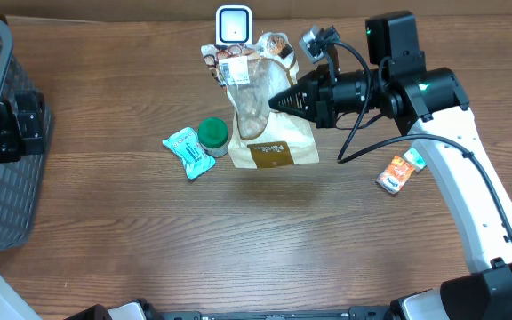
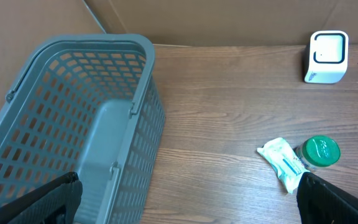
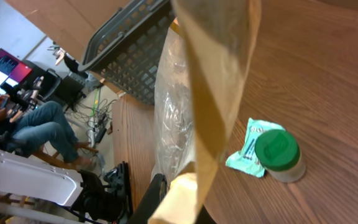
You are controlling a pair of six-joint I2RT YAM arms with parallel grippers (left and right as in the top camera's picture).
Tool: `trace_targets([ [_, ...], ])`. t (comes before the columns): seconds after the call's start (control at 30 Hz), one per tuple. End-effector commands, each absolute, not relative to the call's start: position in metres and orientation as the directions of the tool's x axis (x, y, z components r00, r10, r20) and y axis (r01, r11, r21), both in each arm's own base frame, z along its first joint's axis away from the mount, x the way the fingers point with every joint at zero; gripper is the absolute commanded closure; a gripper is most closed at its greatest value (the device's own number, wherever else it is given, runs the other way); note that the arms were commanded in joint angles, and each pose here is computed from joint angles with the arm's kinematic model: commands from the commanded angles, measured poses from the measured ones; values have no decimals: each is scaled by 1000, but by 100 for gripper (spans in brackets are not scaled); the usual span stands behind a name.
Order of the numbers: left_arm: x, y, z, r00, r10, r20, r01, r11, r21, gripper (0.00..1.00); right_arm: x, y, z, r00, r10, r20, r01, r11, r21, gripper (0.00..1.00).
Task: Scan the item barcode
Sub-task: 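Raise the snack bag and hold it in front of the scanner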
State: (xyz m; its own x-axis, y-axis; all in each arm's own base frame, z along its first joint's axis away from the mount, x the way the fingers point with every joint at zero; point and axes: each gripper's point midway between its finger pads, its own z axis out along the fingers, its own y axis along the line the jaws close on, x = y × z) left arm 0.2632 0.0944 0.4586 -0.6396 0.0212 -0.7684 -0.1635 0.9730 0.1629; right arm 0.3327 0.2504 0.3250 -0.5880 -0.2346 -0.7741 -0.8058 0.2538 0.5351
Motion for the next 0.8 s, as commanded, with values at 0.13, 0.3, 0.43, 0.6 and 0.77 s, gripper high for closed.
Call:
trace_targets([
  [0.13,263,94,460,-636,36,-771,-154,973,172,1,324,257,339,-645,-203,-736,-764,171,622,96],
  [0.3,263,94,460,-636,36,-771,-154,973,172,0,361,247,316,-735,-139,-663,-645,442,623,96],
  [0.43,263,94,460,-636,36,-771,-154,973,172,0,397,231,291,-717,-109,-689,-543,706,454,96],
  [0.6,263,94,460,-636,36,-771,-154,973,172,1,444,209,293,-583,-100,-806,-366,918,151,96],
  [0.77,263,94,460,-636,36,-771,-154,973,172,1,490,202,296,-414,-224,-882,-229,964,-137,96],
])
